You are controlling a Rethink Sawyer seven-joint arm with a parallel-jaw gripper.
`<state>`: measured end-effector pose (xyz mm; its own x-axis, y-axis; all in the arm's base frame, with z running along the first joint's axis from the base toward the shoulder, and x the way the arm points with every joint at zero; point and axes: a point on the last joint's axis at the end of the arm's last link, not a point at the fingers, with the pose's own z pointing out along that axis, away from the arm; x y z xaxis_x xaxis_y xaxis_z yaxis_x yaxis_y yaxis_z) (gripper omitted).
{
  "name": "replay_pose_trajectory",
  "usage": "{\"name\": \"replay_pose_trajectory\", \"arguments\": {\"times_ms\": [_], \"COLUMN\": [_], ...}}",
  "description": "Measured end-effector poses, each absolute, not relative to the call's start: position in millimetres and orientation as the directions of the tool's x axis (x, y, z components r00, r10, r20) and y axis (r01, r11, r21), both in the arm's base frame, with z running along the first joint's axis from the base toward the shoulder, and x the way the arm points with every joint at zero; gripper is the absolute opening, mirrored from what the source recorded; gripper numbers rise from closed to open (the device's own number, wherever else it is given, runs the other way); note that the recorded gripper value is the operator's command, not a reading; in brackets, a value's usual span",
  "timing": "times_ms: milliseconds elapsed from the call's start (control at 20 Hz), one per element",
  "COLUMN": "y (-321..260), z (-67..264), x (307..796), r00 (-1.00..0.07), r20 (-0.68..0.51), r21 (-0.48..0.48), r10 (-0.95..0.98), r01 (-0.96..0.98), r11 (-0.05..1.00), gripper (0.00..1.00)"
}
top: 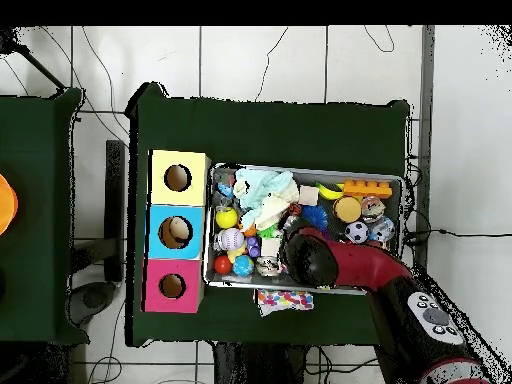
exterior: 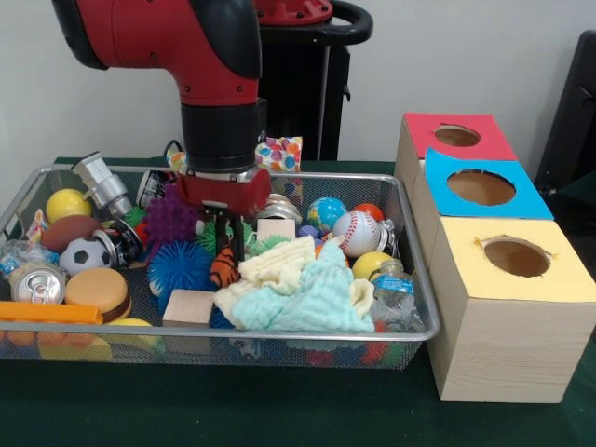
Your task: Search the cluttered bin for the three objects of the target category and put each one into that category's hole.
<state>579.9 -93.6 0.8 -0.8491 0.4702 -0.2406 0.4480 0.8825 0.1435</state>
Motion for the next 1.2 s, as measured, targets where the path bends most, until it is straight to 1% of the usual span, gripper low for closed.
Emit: {"name": "replay_pose_trajectory", "arguments": {"times_ms": [100,200,300,500,700,850,950,1100,1200], "y": [-99.1,-103.4,-114.0,-120.0,-116.6,-108.8,-92.4,-77.1,-54.2], "z": [25.9,42.1,77.4,114.6,142.6,155.0,167.2,174.7,183.5], "x": [583.0,583.8,583.6,580.6,575.9,571.6,565.3,560.2,553.3], "r00": [-0.845,-0.842,-0.833,-0.829,-0.832,-0.838,-0.846,-0.855,-0.866], "r20": [-0.263,-0.272,-0.279,-0.267,-0.244,-0.223,-0.194,-0.174,-0.155], "r21": [0.135,0.129,0.107,0.076,0.050,0.037,0.026,0.019,0.015], "r10": [0.465,0.467,0.478,0.492,0.499,0.499,0.496,0.488,0.476], "r01": [0.445,0.449,0.468,0.490,0.503,0.504,0.501,0.493,0.480], "r11": [0.885,0.884,0.877,0.868,0.863,0.863,0.865,0.870,0.877], "gripper": [0.00,0.00,0.00,0.00,0.00,0.00,0.00,0.00,0.00]}}
